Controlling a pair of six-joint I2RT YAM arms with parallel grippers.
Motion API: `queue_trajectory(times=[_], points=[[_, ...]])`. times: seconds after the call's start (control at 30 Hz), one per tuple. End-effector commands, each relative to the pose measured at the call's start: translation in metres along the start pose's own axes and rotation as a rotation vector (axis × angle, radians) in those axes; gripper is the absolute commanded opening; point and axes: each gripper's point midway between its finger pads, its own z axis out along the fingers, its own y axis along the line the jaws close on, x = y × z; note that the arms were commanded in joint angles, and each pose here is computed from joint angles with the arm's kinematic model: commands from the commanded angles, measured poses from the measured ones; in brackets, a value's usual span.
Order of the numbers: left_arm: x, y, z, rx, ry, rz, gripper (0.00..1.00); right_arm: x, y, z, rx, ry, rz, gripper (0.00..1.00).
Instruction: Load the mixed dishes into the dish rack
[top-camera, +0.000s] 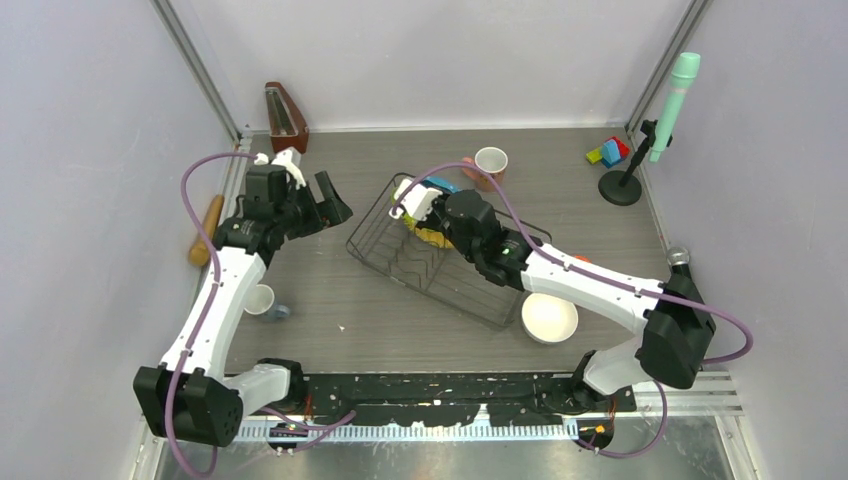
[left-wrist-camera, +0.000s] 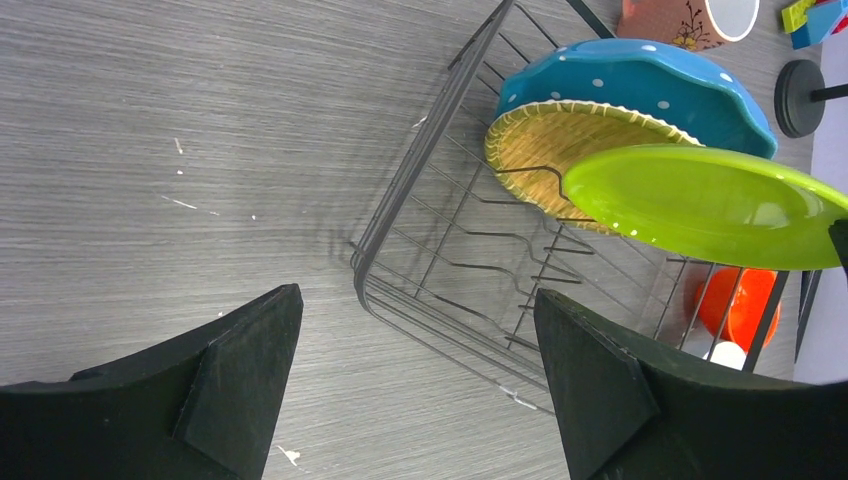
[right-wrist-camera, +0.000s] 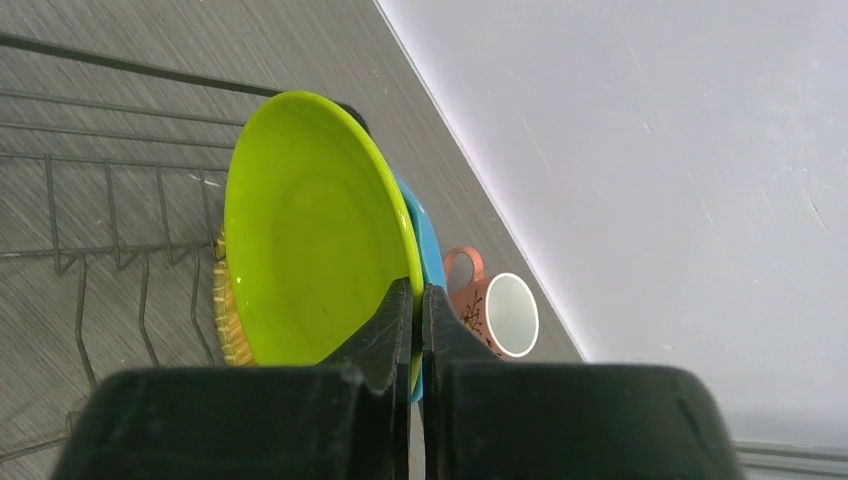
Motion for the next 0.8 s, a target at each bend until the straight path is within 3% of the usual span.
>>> queue_trajectory(times=[0.0,0.6,0.7,0.77], points=[[-0.014,-0.005,-0.003,0.009,-0.042,0.034,0.89,-0.012,-0.007,0.000,0.059,-0.046,0.004,0.00],[-0.006,-0.003,0.011,0.010,0.009,0.005,0.89,0.028,0.030,0.008,0.133,0.092,0.001,0.00],[-0.004,-0.001,0.013,0.002,0.023,0.000,0.90,0.031,0.033,0.009,0.126,0.131,0.044,0.03],[-0.001,0.002,0.016,-0.015,0.038,-0.003,0.90,0.028,0.034,0.010,0.123,0.122,0.072,0.17]])
